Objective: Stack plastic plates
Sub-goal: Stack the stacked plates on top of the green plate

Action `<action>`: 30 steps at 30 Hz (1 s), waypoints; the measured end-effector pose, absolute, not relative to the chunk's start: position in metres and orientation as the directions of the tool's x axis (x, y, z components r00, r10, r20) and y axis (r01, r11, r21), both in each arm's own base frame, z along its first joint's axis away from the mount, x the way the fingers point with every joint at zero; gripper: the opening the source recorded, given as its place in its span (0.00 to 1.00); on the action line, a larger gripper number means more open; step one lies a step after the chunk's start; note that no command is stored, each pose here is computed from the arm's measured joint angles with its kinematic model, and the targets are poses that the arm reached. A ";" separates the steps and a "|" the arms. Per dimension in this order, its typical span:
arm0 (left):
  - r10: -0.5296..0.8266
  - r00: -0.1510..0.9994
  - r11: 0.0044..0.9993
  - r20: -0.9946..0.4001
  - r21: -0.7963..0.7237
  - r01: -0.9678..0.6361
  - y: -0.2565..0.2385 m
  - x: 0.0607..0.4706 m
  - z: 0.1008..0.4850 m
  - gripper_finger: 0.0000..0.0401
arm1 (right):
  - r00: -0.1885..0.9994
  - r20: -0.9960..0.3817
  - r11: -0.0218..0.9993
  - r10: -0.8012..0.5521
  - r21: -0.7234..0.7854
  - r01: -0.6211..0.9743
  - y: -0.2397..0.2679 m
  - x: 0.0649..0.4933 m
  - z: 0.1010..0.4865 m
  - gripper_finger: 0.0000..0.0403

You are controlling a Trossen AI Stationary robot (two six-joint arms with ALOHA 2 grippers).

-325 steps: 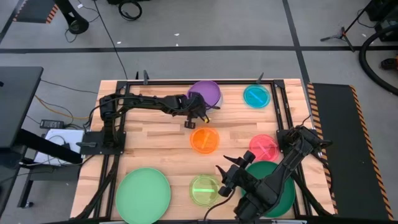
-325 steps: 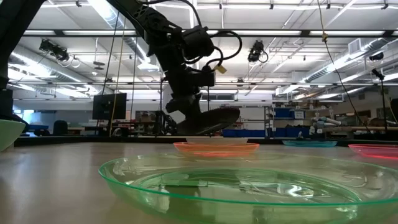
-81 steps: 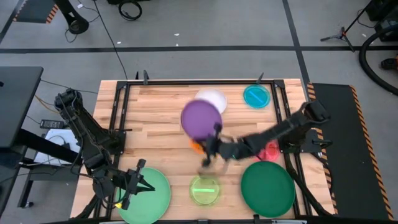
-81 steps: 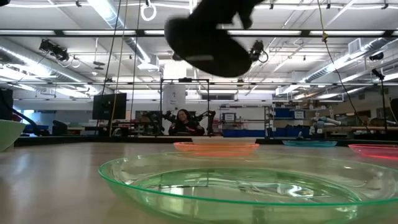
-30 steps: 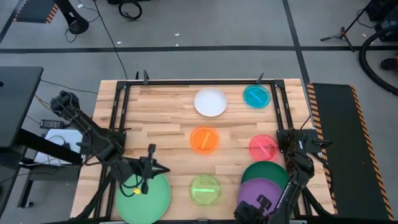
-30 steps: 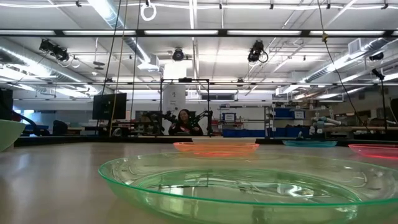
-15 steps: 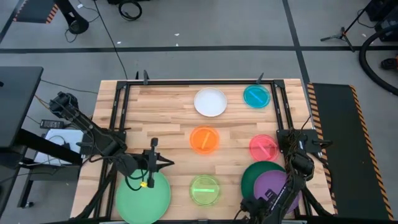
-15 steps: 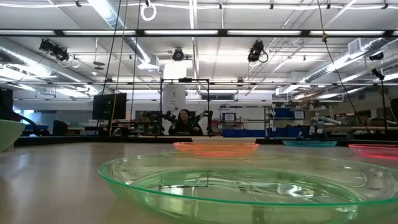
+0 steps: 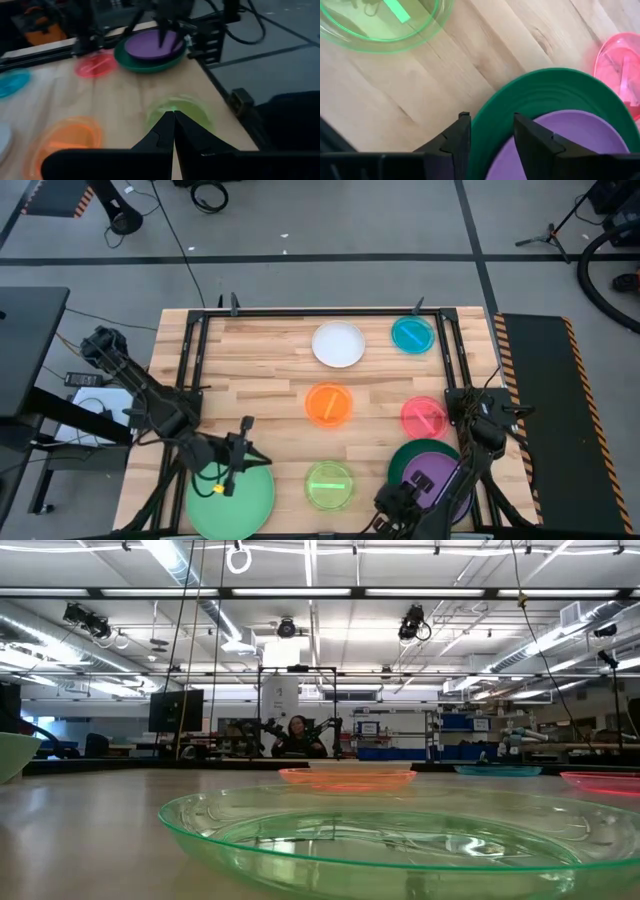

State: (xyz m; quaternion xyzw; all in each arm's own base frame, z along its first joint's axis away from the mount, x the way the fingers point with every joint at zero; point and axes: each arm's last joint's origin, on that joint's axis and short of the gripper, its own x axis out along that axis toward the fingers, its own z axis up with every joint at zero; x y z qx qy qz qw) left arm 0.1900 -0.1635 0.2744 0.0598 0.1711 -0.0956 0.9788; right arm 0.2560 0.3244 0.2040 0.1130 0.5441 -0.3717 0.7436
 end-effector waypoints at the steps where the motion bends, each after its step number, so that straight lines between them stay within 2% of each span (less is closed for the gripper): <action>1: -0.177 0.921 0.972 -0.347 0.084 0.218 -0.165 0.188 0.274 0.04 | 0.133 -0.898 0.698 -0.419 -0.225 0.680 0.323 0.256 0.208 0.39; 8: -0.214 0.914 0.963 -0.344 0.083 0.256 -0.173 0.182 0.275 0.04 | 0.148 -0.927 0.686 -0.344 -0.141 0.714 0.324 0.258 0.216 0.39; 16: -0.213 0.916 0.964 -0.340 0.082 0.255 -0.173 0.182 0.275 0.04 | 0.096 -0.971 0.640 -0.221 -0.070 0.765 0.318 0.276 0.190 0.38; 25: -0.213 0.916 0.963 -0.340 0.083 0.255 -0.173 0.182 0.275 0.04 | -0.053 -0.981 0.603 -0.188 -0.158 0.782 0.299 0.280 0.163 0.38; 30: -0.214 0.916 0.965 -0.340 0.068 0.251 -0.173 0.182 0.275 0.04 | -0.112 -0.976 0.547 -0.186 -0.198 0.813 0.291 0.280 0.153 0.38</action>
